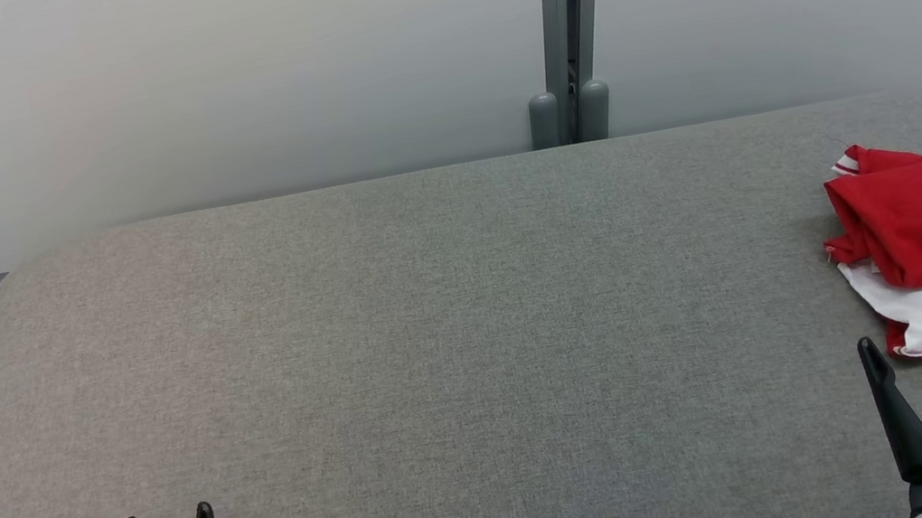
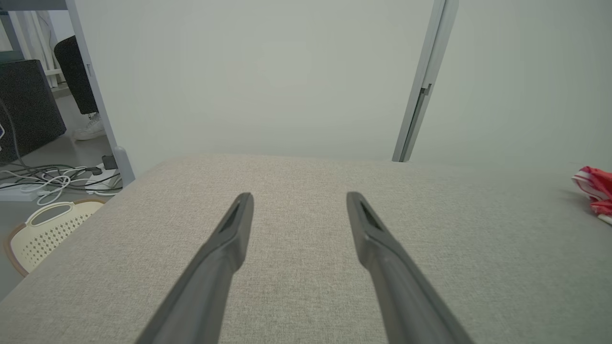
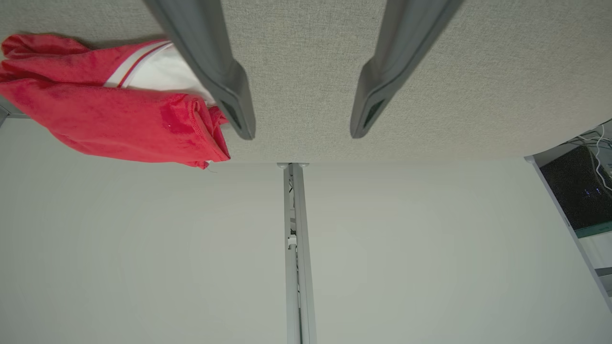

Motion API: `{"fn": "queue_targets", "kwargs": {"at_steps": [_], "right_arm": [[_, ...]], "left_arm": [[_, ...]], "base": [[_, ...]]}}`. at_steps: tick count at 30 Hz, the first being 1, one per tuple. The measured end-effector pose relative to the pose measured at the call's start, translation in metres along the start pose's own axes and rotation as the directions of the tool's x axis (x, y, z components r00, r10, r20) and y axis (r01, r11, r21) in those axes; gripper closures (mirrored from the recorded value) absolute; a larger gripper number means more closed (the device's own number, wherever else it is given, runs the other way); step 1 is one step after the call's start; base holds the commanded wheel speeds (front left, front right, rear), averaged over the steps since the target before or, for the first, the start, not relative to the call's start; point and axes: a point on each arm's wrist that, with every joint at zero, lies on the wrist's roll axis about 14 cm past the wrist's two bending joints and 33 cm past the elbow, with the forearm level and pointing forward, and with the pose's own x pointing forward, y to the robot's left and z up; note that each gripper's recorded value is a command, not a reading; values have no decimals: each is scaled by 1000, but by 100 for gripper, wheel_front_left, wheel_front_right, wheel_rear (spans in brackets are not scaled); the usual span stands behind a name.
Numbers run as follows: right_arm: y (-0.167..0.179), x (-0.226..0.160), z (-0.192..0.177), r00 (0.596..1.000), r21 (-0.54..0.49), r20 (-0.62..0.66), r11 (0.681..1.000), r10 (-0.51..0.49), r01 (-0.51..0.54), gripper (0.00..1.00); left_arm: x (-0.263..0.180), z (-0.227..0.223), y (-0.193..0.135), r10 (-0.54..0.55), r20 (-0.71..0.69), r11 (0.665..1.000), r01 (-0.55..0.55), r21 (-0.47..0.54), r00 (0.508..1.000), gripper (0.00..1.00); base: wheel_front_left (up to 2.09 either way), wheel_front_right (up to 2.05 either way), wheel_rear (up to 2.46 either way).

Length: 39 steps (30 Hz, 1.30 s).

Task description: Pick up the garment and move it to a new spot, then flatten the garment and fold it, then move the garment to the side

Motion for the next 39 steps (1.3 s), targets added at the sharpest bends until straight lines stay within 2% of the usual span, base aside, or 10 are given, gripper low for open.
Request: {"fn": "queue_targets", "kwargs": {"at_steps": [39], "right_arm": [[-7, -4, -1, 1000, -8, -15, 1000, -24, 23, 0]], "left_arm": [[5, -3, -4, -22, -25, 1000, 22, 18, 999, 0]], "base": [[0, 0, 0]]}}
